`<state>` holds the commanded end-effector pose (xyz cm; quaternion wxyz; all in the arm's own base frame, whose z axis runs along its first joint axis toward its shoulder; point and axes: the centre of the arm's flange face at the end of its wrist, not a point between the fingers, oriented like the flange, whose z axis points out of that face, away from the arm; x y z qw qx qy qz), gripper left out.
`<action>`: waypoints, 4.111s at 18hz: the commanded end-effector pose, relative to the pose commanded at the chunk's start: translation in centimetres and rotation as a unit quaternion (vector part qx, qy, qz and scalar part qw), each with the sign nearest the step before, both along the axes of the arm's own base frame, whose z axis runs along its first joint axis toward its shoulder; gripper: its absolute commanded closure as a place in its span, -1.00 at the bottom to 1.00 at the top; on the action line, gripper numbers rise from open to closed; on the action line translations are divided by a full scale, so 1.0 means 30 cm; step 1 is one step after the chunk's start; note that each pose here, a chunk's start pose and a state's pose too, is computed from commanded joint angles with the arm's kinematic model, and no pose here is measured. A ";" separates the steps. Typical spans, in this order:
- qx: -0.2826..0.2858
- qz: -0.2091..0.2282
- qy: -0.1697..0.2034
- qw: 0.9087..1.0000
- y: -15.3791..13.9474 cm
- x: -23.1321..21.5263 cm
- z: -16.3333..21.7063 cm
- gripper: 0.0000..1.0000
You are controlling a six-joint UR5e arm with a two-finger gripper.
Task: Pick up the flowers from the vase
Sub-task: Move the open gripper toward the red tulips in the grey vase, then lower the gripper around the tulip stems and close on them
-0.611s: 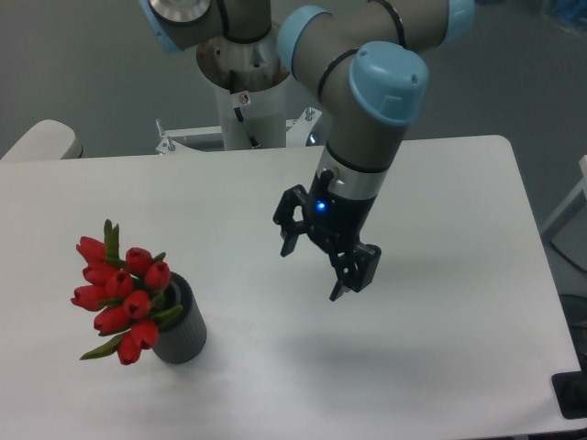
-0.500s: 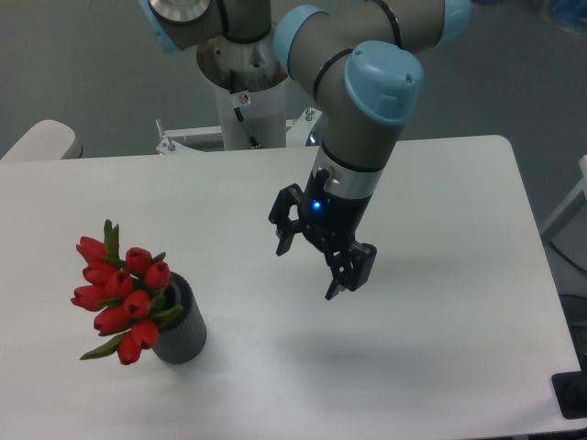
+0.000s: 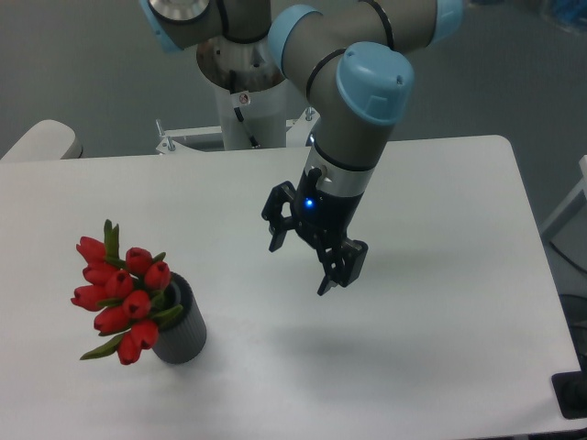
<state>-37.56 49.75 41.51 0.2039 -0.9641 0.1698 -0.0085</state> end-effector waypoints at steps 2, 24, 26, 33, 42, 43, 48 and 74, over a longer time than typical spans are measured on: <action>0.001 0.011 -0.005 1.000 -0.001 0.012 -0.019 -1.00; 0.193 0.000 -0.180 0.964 0.090 0.422 -0.192 -1.00; 0.199 -0.017 -0.172 0.965 0.117 0.443 -0.208 -1.00; 0.198 -0.045 -0.166 0.965 0.156 0.452 -0.269 -1.00; 0.194 -0.050 -0.172 0.965 0.189 0.452 -0.293 -1.00; 0.195 -0.051 -0.171 0.964 0.190 0.456 -0.290 -1.00; 0.193 -0.055 -0.175 0.964 0.218 0.469 -0.294 -1.00; 0.213 -0.054 -0.169 0.961 0.233 0.410 -0.244 0.35</action>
